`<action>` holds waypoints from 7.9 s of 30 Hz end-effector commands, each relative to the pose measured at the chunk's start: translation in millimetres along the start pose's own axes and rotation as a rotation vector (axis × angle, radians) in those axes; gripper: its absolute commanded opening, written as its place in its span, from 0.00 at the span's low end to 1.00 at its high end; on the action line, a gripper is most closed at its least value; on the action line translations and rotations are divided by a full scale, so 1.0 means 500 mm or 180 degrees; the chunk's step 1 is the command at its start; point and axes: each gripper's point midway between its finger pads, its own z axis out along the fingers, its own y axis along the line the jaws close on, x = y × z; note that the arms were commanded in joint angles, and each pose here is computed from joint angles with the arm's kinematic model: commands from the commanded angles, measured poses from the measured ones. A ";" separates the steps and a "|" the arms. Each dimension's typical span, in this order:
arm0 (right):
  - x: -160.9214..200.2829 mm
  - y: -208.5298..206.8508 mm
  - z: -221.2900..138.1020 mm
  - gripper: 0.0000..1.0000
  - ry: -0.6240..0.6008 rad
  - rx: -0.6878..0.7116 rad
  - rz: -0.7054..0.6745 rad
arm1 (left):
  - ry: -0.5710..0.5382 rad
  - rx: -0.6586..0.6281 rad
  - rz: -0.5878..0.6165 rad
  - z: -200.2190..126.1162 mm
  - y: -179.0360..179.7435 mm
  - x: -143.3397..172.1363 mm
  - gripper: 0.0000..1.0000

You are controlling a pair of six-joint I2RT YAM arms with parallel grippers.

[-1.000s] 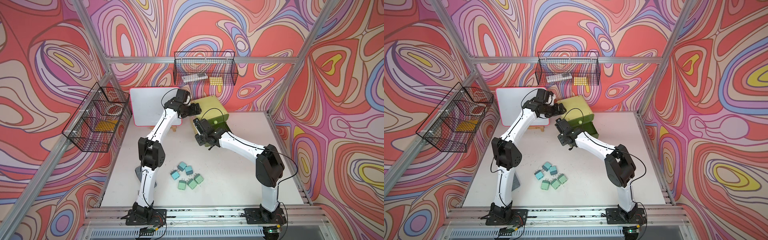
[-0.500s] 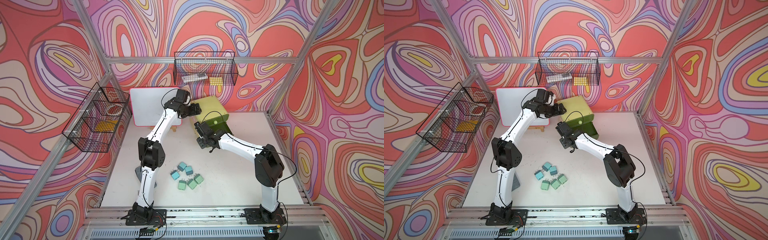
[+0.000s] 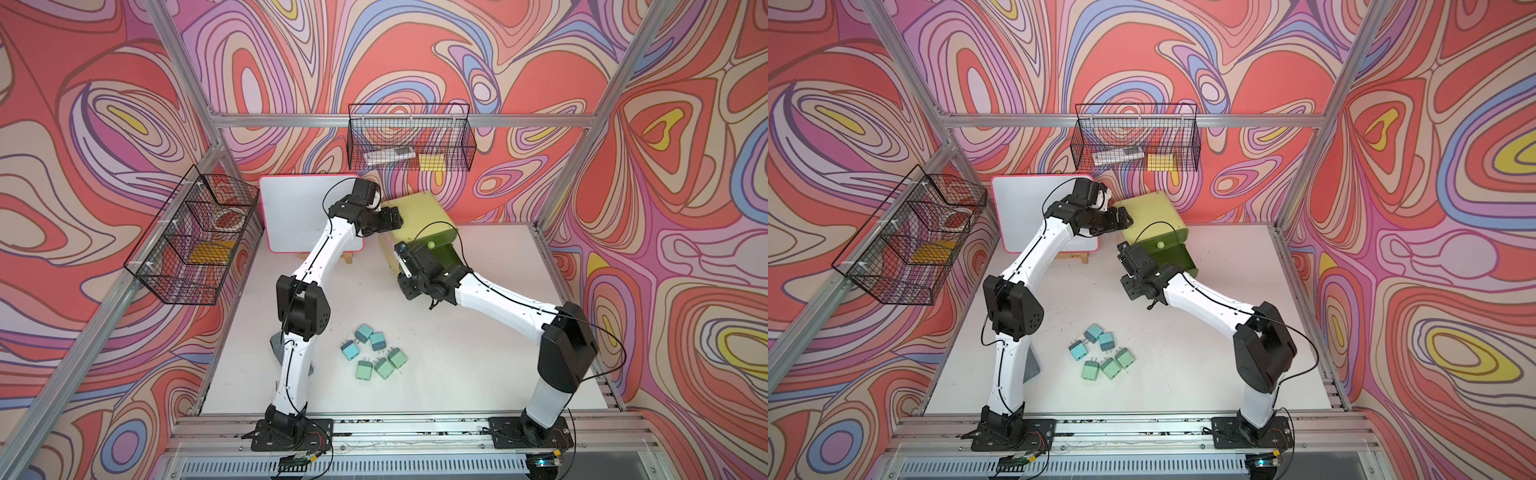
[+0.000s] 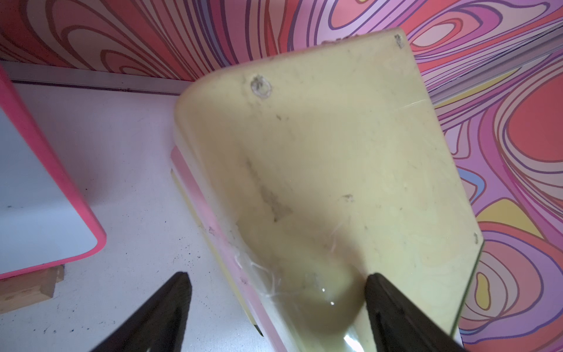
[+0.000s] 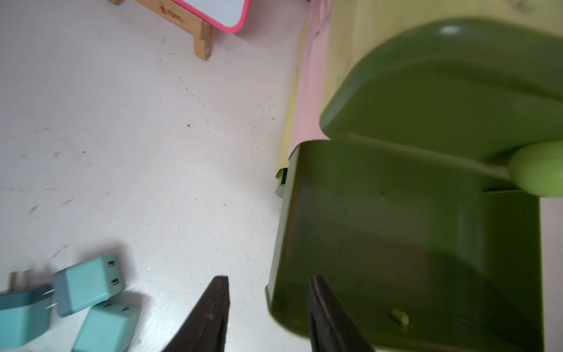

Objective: Place the plugs into the drawer by color
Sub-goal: Pick up the plug from the center of the board, then place the plug in the drawer, then pick up the plug from the center of the board, then place the plug in the drawer.

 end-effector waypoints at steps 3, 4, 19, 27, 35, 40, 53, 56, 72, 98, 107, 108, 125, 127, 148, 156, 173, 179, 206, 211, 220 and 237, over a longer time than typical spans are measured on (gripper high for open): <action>0.025 0.135 -0.044 0.45 -0.0210 -0.0499 0.0126 | 0.0126 -0.0112 0.0030 0.004 0.016 0.025 0.88; 0.039 0.157 -0.039 0.44 -0.0192 -0.0536 0.0129 | 0.0115 -0.0117 0.0036 0.002 0.016 0.023 0.88; 0.189 0.278 0.067 0.52 0.0442 -0.0617 0.0541 | 0.0116 -0.0096 0.0057 -0.002 0.003 0.032 0.88; 0.219 0.303 0.103 0.64 0.0747 -0.0588 0.0491 | 0.0137 -0.0115 0.0067 -0.004 0.004 0.037 0.88; 0.256 0.306 0.139 0.64 0.0969 -0.0470 0.0423 | 0.0148 -0.0144 0.0083 0.000 0.007 0.043 0.88; 0.266 0.300 0.152 0.53 0.1006 -0.0377 0.0349 | 0.0174 -0.0155 0.0101 0.008 0.007 0.050 0.88; 0.075 0.178 -0.047 0.38 -0.0007 -0.0149 0.0474 | 0.0156 -0.0144 0.0125 0.010 0.006 0.046 0.89; 0.032 0.102 -0.090 0.37 -0.0194 -0.0030 0.0508 | 0.0158 -0.0143 0.0127 0.012 0.006 0.047 0.89; -0.080 -0.094 0.031 0.37 -0.0223 0.0083 0.0427 | 0.0147 -0.0078 0.0103 0.014 -0.001 0.044 0.89; 0.006 -0.109 0.137 0.41 0.0063 0.0117 0.0500 | 0.0153 -0.0111 0.0128 0.012 0.002 0.044 0.89; 0.004 -0.112 0.134 0.50 0.0063 0.0088 0.0510 | 0.0141 -0.0114 0.0136 0.009 -0.001 0.039 0.89; 0.002 -0.112 0.131 0.51 0.0056 0.0081 0.0506 | 0.0149 -0.0113 0.0138 0.010 -0.001 0.040 0.89; 0.035 0.159 -0.014 0.58 -0.0436 -0.1042 -0.0059 | 0.0153 -0.0186 0.0207 0.007 0.005 0.037 0.90; 0.064 0.214 0.016 0.57 -0.0296 -0.1106 -0.0203 | 0.0163 -0.0183 0.0196 0.008 0.006 0.039 0.90; 0.119 0.328 0.144 0.66 0.0108 -0.1298 -0.0219 | 0.0163 -0.0168 0.0202 0.000 0.001 0.038 0.90; 0.123 0.338 0.161 0.66 0.0279 -0.1210 0.0006 | 0.0162 -0.0179 0.0206 0.001 0.003 0.038 0.90; 0.171 0.352 0.205 0.59 0.0588 -0.1166 0.0052 | 0.0180 -0.0184 0.0201 0.005 0.005 0.041 0.90; 0.171 0.346 0.203 0.53 0.0588 -0.1125 0.0054 | 0.0178 -0.0193 0.0205 0.005 0.006 0.041 0.90; 0.011 0.043 -0.057 0.48 -0.0208 -0.0343 0.0491 | 0.0169 -0.0206 0.0204 0.002 0.006 0.040 0.90; 0.008 -0.089 -0.049 0.48 -0.0213 -0.0028 0.0609 | 0.0159 -0.0209 0.0203 0.003 0.007 0.038 0.90; 0.011 -0.169 0.009 0.48 -0.0093 0.0016 0.0786 | 0.0144 -0.0195 0.0215 0.003 0.004 0.035 0.90; 0.038 -0.240 0.062 0.48 0.0133 0.0178 0.0961 | 0.0212 -0.0159 0.0162 0.018 0.008 0.049 0.90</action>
